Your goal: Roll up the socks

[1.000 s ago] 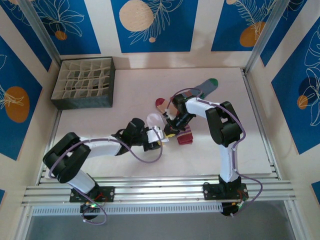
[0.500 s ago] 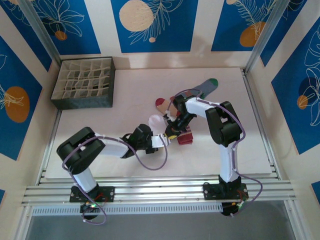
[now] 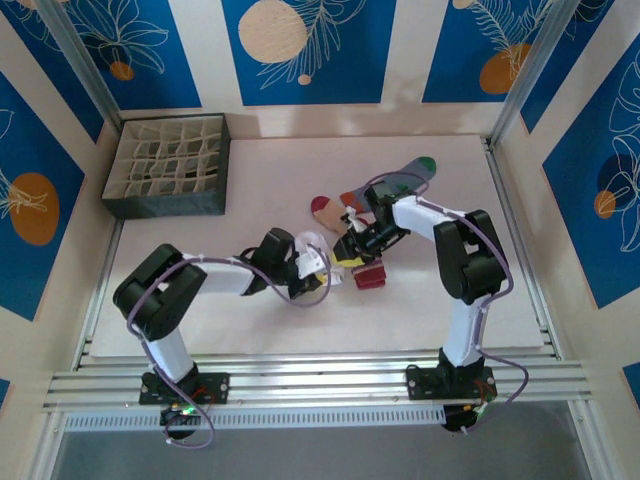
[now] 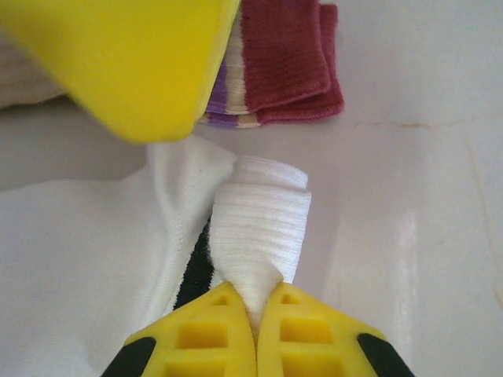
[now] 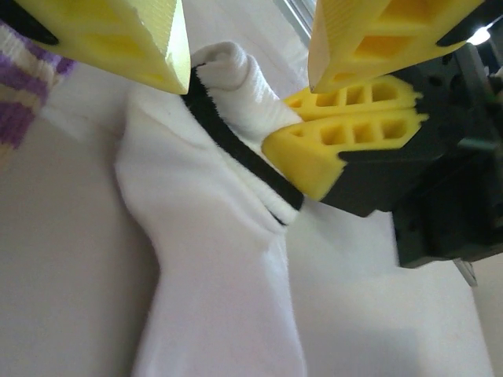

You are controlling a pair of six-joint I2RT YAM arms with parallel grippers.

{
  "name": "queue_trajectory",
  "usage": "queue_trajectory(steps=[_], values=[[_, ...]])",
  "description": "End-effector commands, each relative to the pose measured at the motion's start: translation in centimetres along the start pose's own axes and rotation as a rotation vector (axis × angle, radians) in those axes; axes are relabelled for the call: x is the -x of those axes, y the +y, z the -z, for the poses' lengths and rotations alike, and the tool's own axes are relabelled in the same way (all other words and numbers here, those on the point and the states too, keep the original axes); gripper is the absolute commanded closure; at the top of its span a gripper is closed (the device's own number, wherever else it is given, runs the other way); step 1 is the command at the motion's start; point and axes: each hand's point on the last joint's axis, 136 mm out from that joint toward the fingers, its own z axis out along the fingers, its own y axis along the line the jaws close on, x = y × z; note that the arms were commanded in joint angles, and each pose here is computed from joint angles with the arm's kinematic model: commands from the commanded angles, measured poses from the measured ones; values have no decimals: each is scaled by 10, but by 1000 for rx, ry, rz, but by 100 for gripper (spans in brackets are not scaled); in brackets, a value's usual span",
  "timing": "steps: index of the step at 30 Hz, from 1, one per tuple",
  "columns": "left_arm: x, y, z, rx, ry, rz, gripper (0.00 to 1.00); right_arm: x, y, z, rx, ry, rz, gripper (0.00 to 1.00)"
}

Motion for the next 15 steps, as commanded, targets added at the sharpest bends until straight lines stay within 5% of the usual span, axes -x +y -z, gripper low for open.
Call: queue_trajectory(steps=[1,15], values=[[-8,-15,2,-185,6,252,100,5,19,-7,95,-27,58,57],[-34,27,1,-193,14,652,100,-16,-4,-39,54,57,45,59]])
